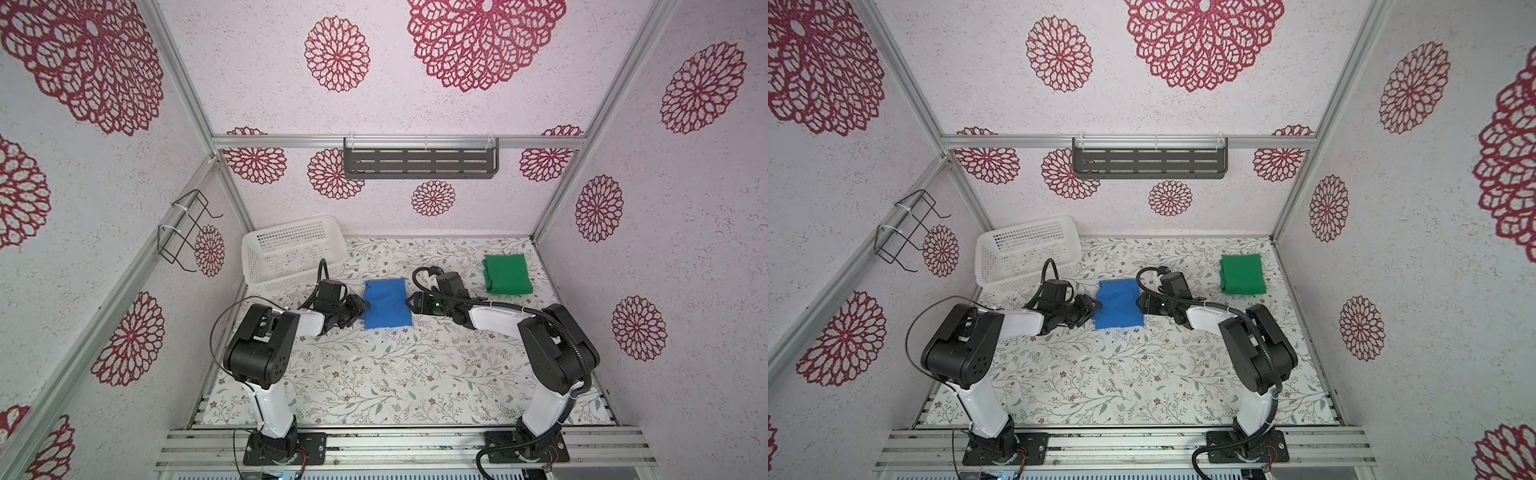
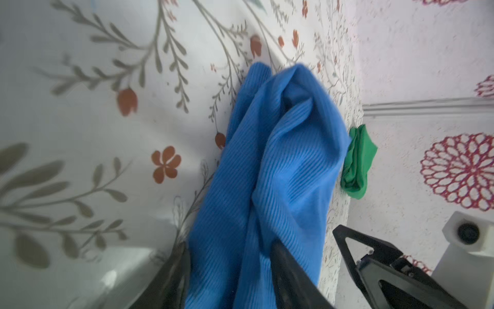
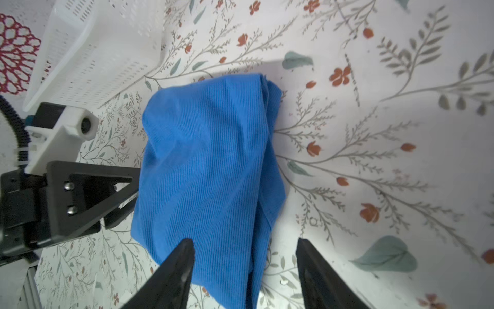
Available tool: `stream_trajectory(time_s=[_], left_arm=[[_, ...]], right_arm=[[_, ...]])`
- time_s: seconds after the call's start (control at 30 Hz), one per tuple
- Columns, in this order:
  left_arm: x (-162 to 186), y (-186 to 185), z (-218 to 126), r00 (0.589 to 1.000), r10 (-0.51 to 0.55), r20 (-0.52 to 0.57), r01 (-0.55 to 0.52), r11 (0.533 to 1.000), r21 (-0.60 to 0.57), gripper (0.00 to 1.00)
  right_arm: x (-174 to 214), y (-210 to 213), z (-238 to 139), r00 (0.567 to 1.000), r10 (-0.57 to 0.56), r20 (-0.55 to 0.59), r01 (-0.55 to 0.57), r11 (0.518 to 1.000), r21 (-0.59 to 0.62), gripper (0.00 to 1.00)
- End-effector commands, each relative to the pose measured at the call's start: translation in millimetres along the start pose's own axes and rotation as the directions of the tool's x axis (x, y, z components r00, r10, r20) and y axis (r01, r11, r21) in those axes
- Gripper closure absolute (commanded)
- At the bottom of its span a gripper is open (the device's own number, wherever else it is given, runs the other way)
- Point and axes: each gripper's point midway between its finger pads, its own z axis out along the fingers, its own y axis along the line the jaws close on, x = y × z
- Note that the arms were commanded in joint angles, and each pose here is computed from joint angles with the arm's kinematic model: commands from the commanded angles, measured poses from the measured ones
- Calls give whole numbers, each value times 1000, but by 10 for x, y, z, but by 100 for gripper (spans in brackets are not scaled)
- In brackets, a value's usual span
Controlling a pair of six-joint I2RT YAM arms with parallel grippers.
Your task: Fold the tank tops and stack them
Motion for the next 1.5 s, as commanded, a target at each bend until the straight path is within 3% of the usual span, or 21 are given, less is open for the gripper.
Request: stream_trajectory(time_s=[0.0,0.1,0.17,0.27,0.33,0.4,0.57,0.67,0.77,0.87,1.0,1.1,1.3,1.33,1.47], left_arm=[[127,-119,105,1000,-3,-10,4,999,47,61],[248,-105,131,1000,-24,-20,25,998,56,78],[305,-113,128,999,-31,-23,33,997,65,92],[301,-161,35,999,-33,-15,34,996,85,94],[235,-112,-101,1000,-26,2,26,998,57,84],[171,-45,-253,1000,-12,14,12,1000,18,68],[89,-48,-393,999,26,18,-26,999,-24,32],[94,-162,-263,1000,22,-3,-22,1000,-1,20],[150,-179,-100,1000,8,-17,-8,1000,-5,11],[82,-65,1,998,-38,53,39,999,-22,5],[165,19,164,997,-57,50,59,997,-45,3],[270,62,273,997,-71,40,72,996,-46,13],[360,80,336,995,-90,41,92,995,-46,49],[419,191,404,995,-95,26,97,993,-73,54],[423,66,487,997,-76,13,77,996,-54,68]], right_arm=[[45,102,61,1000,21,-7,-22,999,-44,40],[151,105,121,998,66,-16,-67,996,-59,50],[244,156,166,995,91,-27,-93,992,-80,62],[311,246,137,995,97,-27,-100,990,-104,71],[229,222,6,996,86,11,-85,993,-83,70],[137,145,-143,998,50,29,-49,998,-36,63],[69,-146,-321,998,-46,-31,49,995,90,25],[37,-163,-219,994,-82,-68,88,992,91,11],[14,-159,-42,993,-60,-102,67,995,70,6],[12,-172,107,993,-20,-119,27,998,56,5],[93,-191,243,988,49,-149,-44,998,40,11],[204,-214,327,980,95,-173,-92,995,27,17],[364,-158,414,970,139,-201,-145,989,-19,25],[372,-129,420,969,140,-203,-150,988,-32,26],[410,-29,469,964,144,-224,-163,984,-66,32]])
